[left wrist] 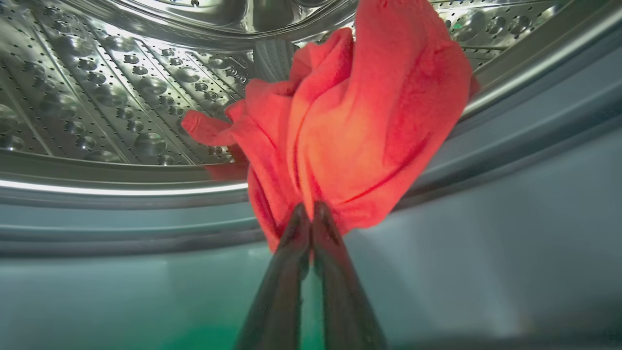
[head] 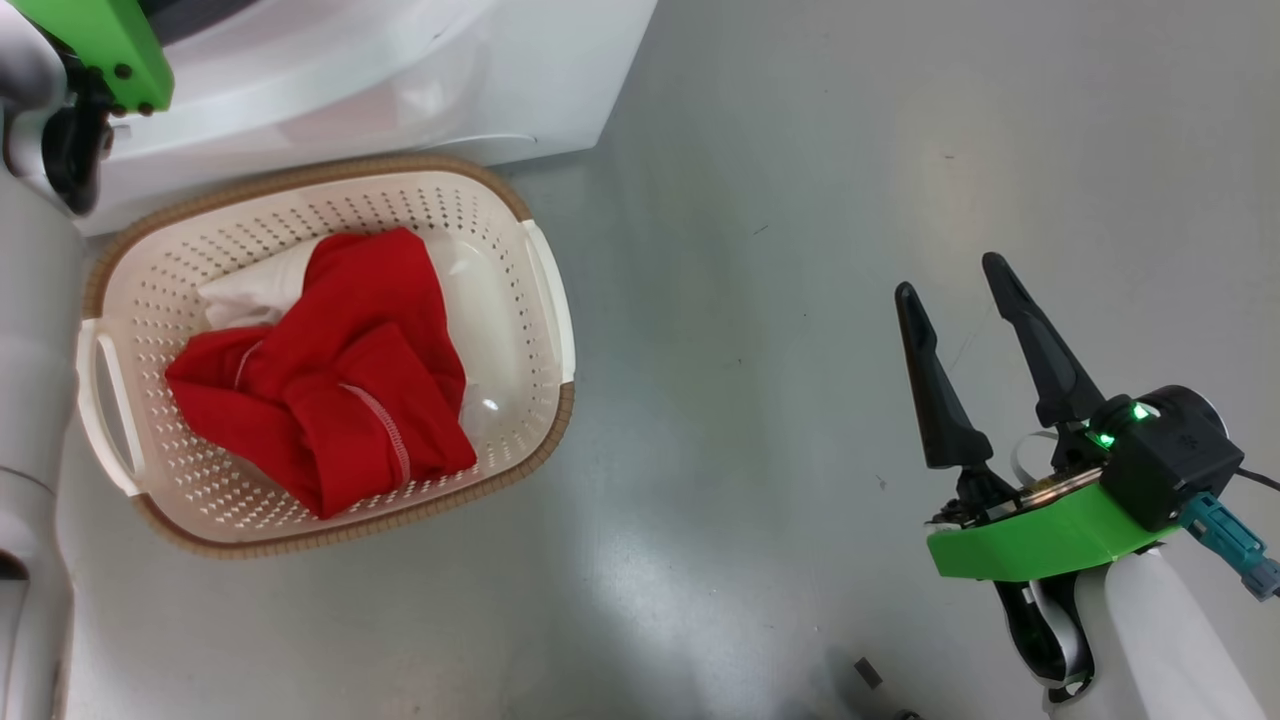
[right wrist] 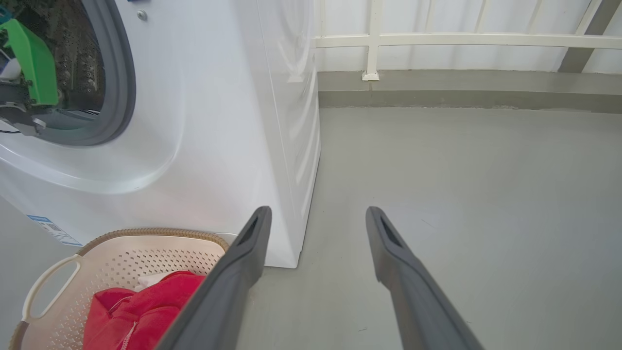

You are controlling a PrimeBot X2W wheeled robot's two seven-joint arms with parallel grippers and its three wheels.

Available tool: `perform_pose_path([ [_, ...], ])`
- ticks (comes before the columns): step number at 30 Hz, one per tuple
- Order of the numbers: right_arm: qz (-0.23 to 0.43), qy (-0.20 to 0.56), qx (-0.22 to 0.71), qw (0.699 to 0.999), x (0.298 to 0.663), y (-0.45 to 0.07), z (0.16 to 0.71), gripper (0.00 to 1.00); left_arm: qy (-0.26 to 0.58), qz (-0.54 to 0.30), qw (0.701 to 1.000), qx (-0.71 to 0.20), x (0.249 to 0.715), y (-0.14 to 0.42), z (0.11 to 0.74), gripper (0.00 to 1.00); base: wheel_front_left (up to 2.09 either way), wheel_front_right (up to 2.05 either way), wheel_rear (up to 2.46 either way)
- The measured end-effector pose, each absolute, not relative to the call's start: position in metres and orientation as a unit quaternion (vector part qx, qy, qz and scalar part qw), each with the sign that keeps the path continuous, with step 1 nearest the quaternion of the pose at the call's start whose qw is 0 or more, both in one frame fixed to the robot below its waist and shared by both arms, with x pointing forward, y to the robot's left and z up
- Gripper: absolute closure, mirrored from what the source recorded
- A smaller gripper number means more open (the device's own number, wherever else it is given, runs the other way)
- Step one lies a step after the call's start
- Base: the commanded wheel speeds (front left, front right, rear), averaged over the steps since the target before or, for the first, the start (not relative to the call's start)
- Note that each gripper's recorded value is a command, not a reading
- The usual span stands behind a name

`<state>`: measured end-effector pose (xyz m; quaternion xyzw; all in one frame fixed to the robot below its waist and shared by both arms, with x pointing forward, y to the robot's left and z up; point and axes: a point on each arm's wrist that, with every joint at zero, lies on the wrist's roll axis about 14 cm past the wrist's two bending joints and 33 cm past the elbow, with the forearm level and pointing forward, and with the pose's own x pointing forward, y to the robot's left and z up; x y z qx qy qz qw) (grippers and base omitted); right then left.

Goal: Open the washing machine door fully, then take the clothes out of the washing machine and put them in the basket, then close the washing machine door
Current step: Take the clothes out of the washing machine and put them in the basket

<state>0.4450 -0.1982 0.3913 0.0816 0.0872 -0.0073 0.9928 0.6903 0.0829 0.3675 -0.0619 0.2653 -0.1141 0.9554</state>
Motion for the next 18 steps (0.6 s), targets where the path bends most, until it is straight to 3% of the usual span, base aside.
perform_pose_path([
  [18,0.002,0.082,0.088,0.993,0.446,-0.191,0.395,0.0,0.188,-0.11,0.975,-0.054,0.699,0.092,0.396,1.0,0.0,0.0,0.0],
])
